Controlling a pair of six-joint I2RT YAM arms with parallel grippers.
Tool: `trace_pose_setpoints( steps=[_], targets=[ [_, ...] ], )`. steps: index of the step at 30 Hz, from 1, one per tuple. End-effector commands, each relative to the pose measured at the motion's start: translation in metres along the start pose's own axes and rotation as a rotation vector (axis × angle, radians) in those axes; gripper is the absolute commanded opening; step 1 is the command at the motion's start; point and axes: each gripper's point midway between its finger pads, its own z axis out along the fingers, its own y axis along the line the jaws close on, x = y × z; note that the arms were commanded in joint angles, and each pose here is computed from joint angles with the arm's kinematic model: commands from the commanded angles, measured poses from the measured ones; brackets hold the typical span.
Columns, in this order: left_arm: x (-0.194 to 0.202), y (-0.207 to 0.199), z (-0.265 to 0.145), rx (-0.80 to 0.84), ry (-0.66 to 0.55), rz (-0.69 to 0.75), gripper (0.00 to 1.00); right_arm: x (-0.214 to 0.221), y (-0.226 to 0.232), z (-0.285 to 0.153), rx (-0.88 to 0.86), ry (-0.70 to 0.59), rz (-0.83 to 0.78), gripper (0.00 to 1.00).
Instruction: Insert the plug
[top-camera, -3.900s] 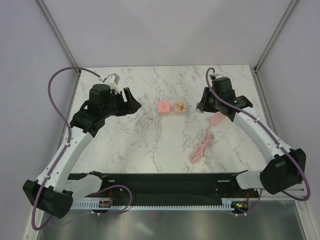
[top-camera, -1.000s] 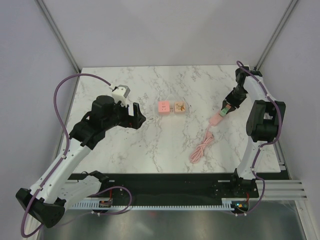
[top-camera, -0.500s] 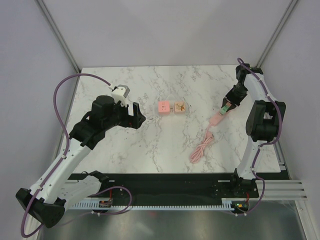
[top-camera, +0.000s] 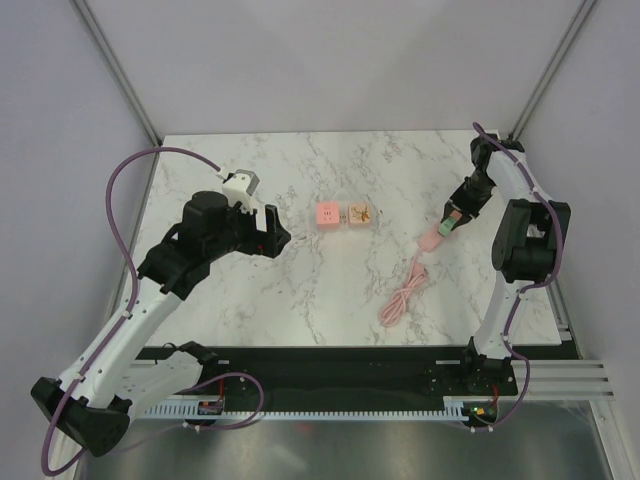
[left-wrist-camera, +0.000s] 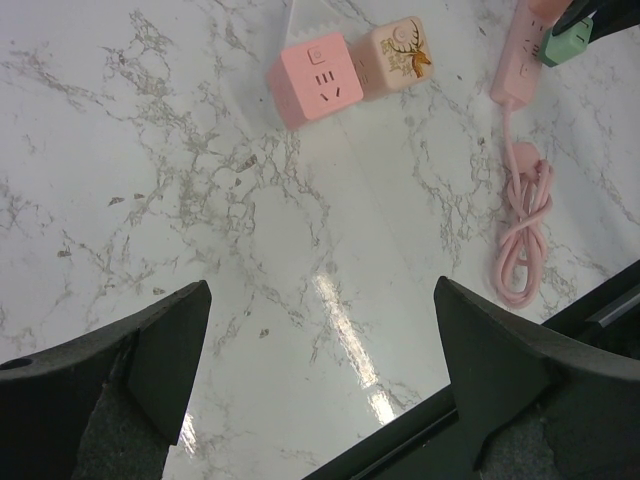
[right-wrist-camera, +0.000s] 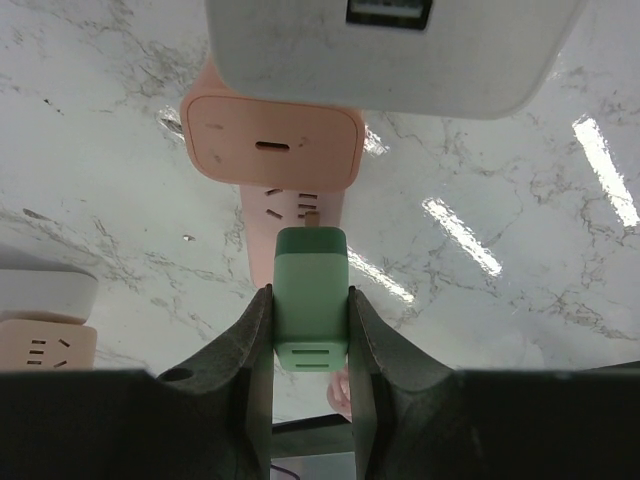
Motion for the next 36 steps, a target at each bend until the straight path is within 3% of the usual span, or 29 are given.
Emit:
trace_pose_setpoints(
  steps=[1, 17, 36],
  targets=[
    [-0.009, 0.001, -0.003, -0.007, -0.044, 0.031, 1.00, 0.004, -0.005, 0.005, 0.013, 0.022, -0.001, 0.00],
    [-0.009, 0.001, -0.002, -0.009, -0.041, 0.031, 1.00, -0.019, -0.009, 0.005, -0.041, 0.003, 0.035, 0.00],
    [-0.009, 0.002, -0.002, -0.012, -0.042, 0.029, 1.00, -0.010, -0.004, 0.013, -0.067, 0.061, 0.032, 0.00]
  ],
)
